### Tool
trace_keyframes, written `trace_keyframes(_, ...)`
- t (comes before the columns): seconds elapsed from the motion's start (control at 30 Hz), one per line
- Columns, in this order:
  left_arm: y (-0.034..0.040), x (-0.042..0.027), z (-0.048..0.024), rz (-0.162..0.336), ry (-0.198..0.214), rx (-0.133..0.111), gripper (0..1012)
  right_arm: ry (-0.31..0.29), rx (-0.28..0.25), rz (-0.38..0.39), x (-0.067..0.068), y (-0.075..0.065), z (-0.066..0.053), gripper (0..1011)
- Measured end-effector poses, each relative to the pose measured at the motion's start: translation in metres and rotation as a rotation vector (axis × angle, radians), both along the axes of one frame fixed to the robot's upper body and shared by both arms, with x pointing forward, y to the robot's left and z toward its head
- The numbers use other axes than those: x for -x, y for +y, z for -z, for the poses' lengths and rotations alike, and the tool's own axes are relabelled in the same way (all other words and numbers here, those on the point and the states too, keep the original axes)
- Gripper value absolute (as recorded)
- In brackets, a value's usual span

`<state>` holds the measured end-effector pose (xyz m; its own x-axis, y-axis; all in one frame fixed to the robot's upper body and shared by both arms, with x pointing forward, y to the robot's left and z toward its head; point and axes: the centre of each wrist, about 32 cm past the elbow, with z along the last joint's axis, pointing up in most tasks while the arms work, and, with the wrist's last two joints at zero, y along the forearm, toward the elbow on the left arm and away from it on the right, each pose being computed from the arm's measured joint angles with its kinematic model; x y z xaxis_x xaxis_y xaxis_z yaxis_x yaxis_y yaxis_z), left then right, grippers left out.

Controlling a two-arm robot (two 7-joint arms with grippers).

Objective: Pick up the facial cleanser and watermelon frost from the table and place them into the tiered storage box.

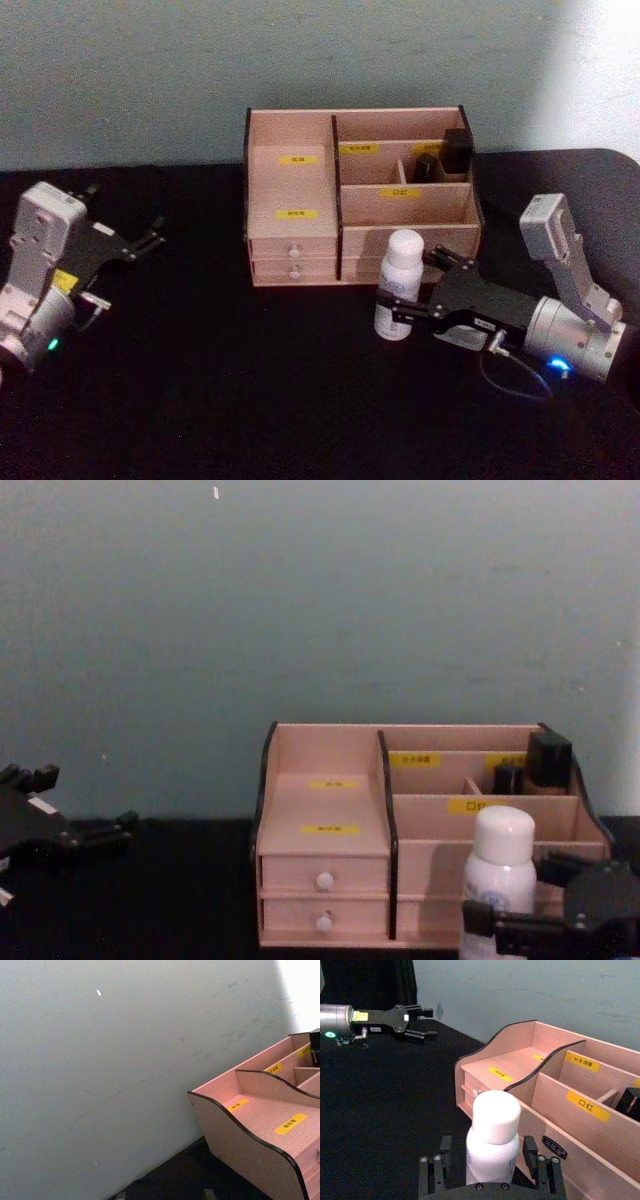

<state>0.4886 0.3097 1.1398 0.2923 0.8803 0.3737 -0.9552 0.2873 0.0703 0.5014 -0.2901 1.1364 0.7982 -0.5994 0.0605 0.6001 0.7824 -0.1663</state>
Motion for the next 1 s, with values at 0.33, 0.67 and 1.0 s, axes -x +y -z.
trace_keyframes(0.33,0.0000,0.0000,0.0000,0.000,0.000,0.000,1001,0.001,0.000,-0.001,0.0003,-0.0001,0.0000,648)
trace_keyframes(0.67,0.0000,0.0000,0.0000,0.000,0.000,0.000,1001,0.002,0.000,-0.001,0.0005,-0.0002,-0.0001,593)
trace_keyframes(1.0,0.0000,0.0000,0.0000,0.000,0.000,0.000,1002,-0.003,-0.002,-0.006,0.0009,-0.0006,-0.0012,593)
